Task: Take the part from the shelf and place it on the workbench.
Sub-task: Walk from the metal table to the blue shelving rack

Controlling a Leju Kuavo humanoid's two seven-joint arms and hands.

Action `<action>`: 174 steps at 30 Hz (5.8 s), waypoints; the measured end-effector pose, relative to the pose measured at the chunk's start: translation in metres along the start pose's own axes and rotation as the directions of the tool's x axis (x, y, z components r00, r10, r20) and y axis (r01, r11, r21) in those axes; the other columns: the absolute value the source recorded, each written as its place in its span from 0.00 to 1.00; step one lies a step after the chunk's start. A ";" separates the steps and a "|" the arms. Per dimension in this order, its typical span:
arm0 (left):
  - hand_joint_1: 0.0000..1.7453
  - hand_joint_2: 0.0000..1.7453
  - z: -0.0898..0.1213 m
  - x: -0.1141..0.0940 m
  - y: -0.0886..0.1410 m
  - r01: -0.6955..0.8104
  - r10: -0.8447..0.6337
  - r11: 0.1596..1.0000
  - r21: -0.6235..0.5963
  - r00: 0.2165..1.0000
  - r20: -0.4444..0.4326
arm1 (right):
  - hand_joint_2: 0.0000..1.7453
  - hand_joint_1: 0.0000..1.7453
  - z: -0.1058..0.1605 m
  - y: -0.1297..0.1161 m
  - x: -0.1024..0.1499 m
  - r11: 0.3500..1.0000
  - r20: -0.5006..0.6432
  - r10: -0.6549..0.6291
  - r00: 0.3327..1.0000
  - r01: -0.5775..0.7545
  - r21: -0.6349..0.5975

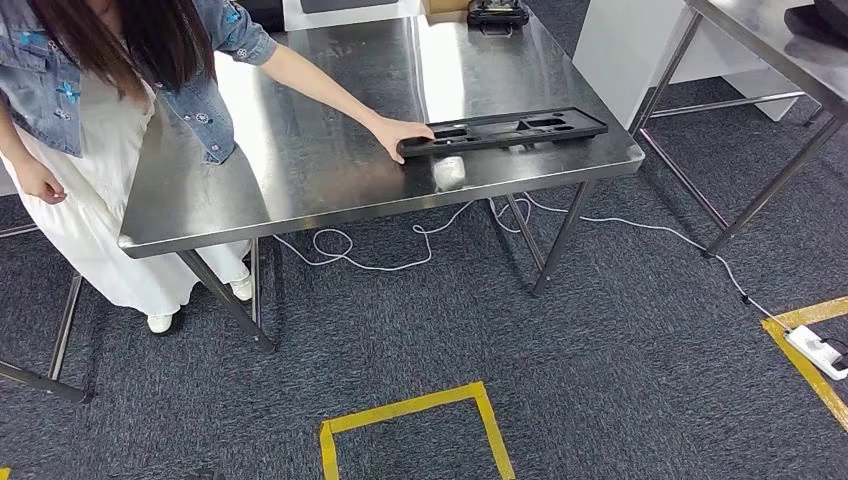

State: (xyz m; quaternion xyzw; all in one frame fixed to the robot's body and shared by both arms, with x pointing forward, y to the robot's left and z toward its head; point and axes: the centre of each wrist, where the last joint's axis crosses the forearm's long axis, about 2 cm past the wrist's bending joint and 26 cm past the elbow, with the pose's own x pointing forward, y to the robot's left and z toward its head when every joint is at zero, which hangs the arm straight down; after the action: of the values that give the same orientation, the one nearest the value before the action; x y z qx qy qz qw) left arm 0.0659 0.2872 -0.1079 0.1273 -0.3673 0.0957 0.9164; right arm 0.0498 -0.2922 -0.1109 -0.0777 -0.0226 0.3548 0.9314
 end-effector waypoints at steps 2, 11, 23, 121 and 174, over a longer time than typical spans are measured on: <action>0.00 0.00 -0.001 0.001 -0.001 0.003 -0.003 1.000 -0.003 1.000 0.002 | 1.00 0.00 0.000 0.000 0.000 1.000 -0.007 -0.008 1.000 0.008 0.002; 0.00 0.00 -0.004 0.008 -0.008 0.019 -0.019 1.000 -0.009 1.000 0.009 | 1.00 0.00 0.000 -0.001 0.001 1.000 -0.024 -0.029 0.999 0.029 0.001; 0.00 0.00 -0.004 0.011 -0.014 0.031 -0.030 0.999 -0.042 1.000 0.008 | 1.00 0.00 0.000 -0.003 -0.001 0.999 -0.044 -0.038 0.998 0.038 0.008; 0.00 0.00 -0.008 0.025 -0.033 0.077 -0.170 0.956 -0.282 0.932 -0.321 | 1.00 0.00 0.000 0.007 -0.004 0.974 -0.123 -0.191 0.974 0.203 0.101; 0.00 0.00 -0.010 0.031 -0.041 0.321 -0.484 0.823 -0.470 0.829 -0.281 | 1.00 0.00 0.000 0.002 -0.002 0.971 -0.128 -0.198 0.972 0.212 0.111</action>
State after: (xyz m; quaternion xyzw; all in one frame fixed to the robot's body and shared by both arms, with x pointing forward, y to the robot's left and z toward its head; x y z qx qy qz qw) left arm 0.1051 0.2541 -0.0995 -0.0094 -0.1540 -0.1585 0.9752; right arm 0.0467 -0.2923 -0.1113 -0.0377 0.0459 0.2522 0.9659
